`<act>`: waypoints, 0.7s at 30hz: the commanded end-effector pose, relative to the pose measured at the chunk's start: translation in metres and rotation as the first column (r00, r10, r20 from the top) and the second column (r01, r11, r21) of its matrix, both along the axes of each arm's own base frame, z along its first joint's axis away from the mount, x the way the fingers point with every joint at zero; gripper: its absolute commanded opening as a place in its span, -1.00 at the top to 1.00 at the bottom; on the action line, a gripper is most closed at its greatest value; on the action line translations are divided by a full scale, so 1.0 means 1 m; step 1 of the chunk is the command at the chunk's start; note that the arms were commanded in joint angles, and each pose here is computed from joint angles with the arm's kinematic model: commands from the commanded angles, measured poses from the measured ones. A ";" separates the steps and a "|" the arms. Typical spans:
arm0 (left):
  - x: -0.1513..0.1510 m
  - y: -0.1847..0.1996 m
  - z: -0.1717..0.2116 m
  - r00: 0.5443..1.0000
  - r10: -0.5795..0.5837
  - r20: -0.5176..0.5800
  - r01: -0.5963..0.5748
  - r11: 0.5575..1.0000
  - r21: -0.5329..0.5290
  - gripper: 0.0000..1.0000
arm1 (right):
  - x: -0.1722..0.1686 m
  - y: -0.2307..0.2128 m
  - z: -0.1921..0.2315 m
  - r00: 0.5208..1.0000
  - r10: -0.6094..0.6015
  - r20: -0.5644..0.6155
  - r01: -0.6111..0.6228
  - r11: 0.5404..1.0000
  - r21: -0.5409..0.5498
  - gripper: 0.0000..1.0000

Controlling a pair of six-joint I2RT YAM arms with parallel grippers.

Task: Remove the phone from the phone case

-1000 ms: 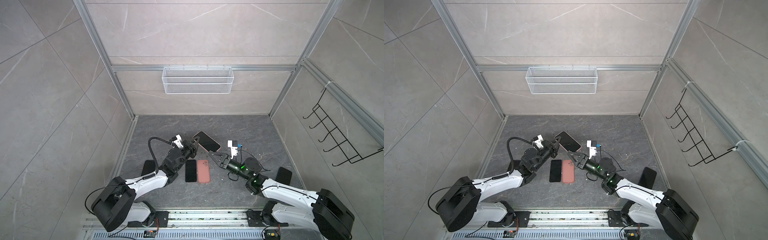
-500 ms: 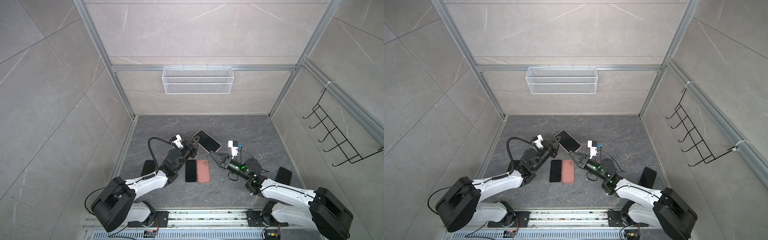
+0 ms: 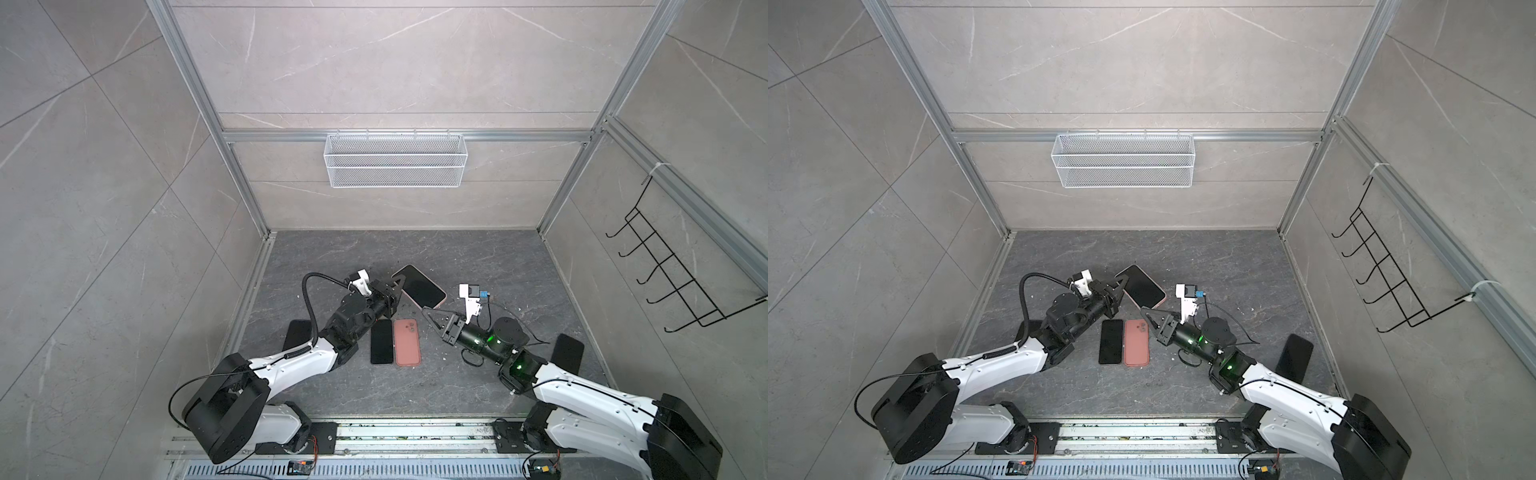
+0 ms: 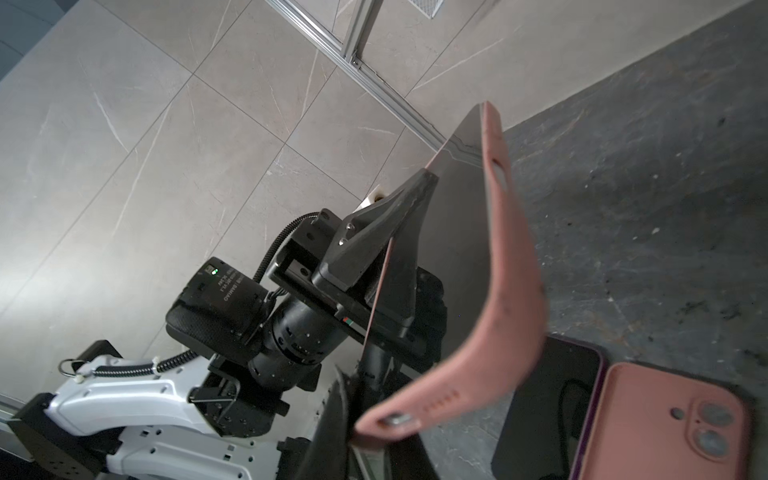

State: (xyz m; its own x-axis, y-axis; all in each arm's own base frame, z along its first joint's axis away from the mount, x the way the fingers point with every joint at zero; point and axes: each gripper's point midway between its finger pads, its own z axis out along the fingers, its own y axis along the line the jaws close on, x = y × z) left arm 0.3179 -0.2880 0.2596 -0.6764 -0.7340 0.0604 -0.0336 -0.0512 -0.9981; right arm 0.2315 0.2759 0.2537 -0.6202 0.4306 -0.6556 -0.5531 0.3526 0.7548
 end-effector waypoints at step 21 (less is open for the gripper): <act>0.014 -0.005 0.062 0.992 -0.029 0.122 0.040 0.995 -0.086 1.00 | 0.010 -0.060 -0.045 0.969 -0.212 0.131 0.245 0.899 -0.362 -0.01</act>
State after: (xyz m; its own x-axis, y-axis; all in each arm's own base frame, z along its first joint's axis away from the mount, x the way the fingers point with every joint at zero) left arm 0.3326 -0.2938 0.2678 -0.6776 -0.7326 0.0644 -0.0596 -0.0326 -0.9977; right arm 0.2449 0.2278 0.2071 -0.4377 0.2253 -0.8704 -0.5257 0.7212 0.4511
